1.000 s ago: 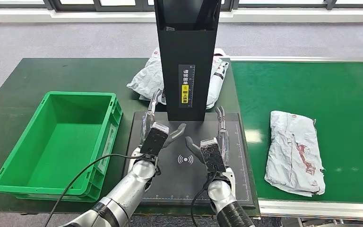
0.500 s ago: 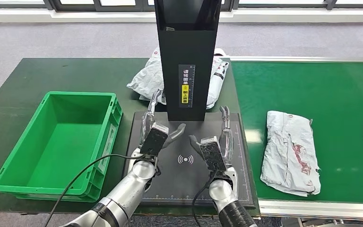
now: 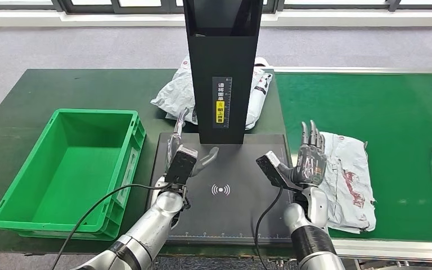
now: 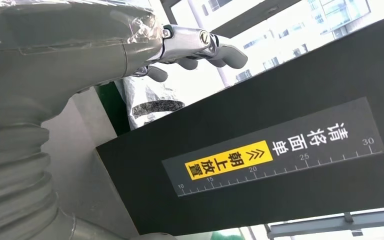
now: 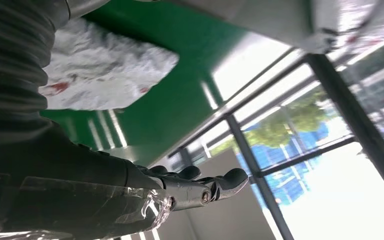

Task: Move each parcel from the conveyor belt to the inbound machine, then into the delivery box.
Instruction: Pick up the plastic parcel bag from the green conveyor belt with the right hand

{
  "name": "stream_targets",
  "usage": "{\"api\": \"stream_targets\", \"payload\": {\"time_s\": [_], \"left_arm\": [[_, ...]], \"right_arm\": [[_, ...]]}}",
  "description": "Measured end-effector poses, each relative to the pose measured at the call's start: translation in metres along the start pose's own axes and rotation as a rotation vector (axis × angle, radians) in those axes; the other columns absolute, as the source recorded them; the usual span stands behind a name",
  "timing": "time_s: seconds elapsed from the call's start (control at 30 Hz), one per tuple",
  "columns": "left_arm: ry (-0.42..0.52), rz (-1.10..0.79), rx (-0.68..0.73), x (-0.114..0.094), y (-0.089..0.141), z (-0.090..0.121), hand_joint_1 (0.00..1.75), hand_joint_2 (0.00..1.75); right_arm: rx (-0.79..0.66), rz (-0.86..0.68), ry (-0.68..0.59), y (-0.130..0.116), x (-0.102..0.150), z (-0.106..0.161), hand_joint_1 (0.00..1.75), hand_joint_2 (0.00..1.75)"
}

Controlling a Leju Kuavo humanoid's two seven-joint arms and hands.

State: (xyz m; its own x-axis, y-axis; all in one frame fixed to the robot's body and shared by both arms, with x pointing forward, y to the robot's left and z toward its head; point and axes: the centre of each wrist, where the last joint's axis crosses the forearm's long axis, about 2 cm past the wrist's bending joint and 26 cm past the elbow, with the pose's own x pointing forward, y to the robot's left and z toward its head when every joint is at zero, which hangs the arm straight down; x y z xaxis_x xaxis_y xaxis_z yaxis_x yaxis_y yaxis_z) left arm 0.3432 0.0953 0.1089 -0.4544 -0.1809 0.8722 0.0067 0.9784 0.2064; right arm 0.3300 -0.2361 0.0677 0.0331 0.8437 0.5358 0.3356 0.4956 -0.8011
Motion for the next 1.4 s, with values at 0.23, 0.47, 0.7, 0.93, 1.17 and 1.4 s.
{"api": "stream_targets", "payload": {"time_s": [0.23, 0.47, 0.7, 0.93, 1.17, 1.4], "left_arm": [[0.005, -0.008, -0.003, -0.001, 0.000, 0.001, 0.00, 1.75], [0.007, -0.008, -0.008, -0.002, 0.000, 0.001, 0.00, 1.75], [0.013, -0.008, -0.013, -0.003, 0.000, 0.002, 0.00, 1.75], [0.013, -0.008, -0.022, -0.003, 0.000, -0.002, 0.00, 1.75], [0.019, -0.009, -0.027, -0.004, 0.000, -0.001, 0.00, 1.75], [0.022, -0.011, -0.029, -0.004, 0.000, -0.001, 0.00, 1.75]], "right_arm": [[0.070, 0.153, 0.198, 0.001, -0.036, -0.004, 0.00, 1.75], [0.121, 0.206, 0.283, 0.003, -0.050, -0.004, 0.00, 1.75], [0.253, 0.327, 0.468, 0.005, -0.073, 0.004, 1.04, 1.75], [0.452, 0.419, 0.633, 0.005, -0.086, 0.004, 1.75, 1.75], [0.471, 0.428, 0.648, 0.003, -0.088, 0.001, 1.75, 1.75], [0.487, 0.421, 0.659, 0.003, -0.089, 0.001, 1.75, 1.75]]}}
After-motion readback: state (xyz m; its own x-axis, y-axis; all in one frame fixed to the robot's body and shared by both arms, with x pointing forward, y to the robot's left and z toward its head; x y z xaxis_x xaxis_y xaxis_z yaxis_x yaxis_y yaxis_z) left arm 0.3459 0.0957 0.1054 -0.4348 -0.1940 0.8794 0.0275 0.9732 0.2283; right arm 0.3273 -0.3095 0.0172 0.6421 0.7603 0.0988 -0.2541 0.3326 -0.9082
